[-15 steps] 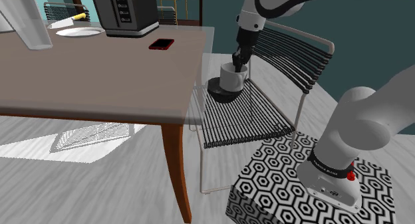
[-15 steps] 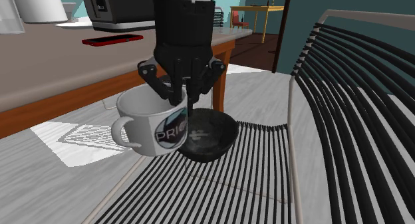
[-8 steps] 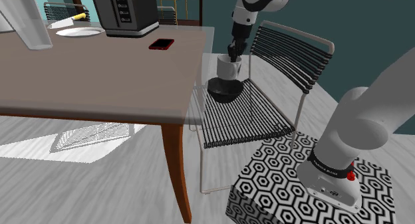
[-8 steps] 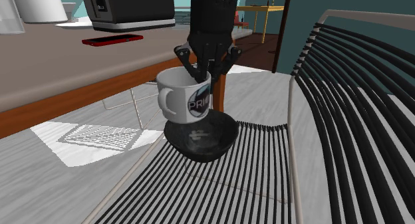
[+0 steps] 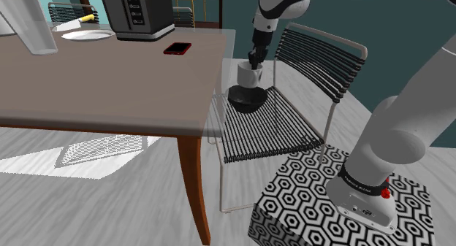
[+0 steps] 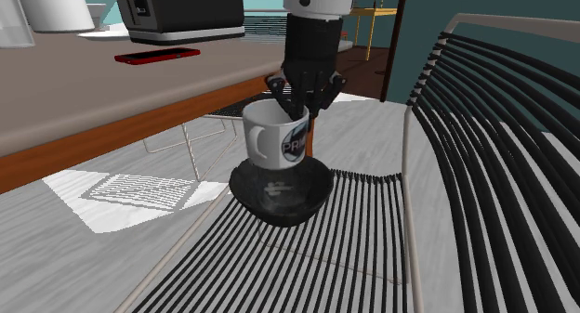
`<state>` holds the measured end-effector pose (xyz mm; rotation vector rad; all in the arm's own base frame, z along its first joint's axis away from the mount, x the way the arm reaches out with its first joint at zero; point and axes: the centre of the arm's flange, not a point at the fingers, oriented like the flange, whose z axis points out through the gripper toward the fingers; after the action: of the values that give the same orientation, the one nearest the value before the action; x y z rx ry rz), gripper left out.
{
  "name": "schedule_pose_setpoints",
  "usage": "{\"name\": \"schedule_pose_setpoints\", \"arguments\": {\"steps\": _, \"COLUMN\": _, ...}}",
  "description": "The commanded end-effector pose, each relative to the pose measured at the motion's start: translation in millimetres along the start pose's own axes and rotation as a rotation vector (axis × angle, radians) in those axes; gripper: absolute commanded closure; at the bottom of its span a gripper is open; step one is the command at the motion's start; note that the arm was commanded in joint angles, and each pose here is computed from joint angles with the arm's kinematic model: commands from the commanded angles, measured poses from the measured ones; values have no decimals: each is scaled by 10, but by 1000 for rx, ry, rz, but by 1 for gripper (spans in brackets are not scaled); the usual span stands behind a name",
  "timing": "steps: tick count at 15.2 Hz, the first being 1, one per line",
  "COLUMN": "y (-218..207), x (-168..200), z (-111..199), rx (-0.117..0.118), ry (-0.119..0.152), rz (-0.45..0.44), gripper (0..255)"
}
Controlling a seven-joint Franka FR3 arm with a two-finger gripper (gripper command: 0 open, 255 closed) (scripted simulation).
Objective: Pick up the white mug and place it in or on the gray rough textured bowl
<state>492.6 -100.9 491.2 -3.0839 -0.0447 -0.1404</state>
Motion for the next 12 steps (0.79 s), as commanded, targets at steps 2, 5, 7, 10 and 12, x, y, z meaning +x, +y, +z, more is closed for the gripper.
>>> {"name": "schedule_pose_setpoints", "arguments": {"steps": 2, "y": 13, "x": -19, "z": 157, "rx": 0, "ry": 1, "rz": 0, "gripper": 255}}
{"name": "schedule_pose_setpoints", "arguments": {"steps": 5, "y": 21, "x": -33, "z": 314, "rx": 0, "ry": 1, "rz": 0, "gripper": 255}}
{"name": "schedule_pose_setpoints", "arguments": {"steps": 7, "y": 26, "x": -43, "z": 419, "rx": 0, "ry": 1, "rz": 0, "gripper": 255}}
{"name": "schedule_pose_setpoints", "arguments": {"steps": 10, "y": 33, "x": -55, "z": 543, "rx": 0, "ry": 1, "rz": 0, "gripper": 255}}
{"name": "schedule_pose_setpoints", "arguments": {"steps": 12, "y": 33, "x": -54, "z": 543, "rx": 0, "ry": 1, "rz": 0, "gripper": 255}}
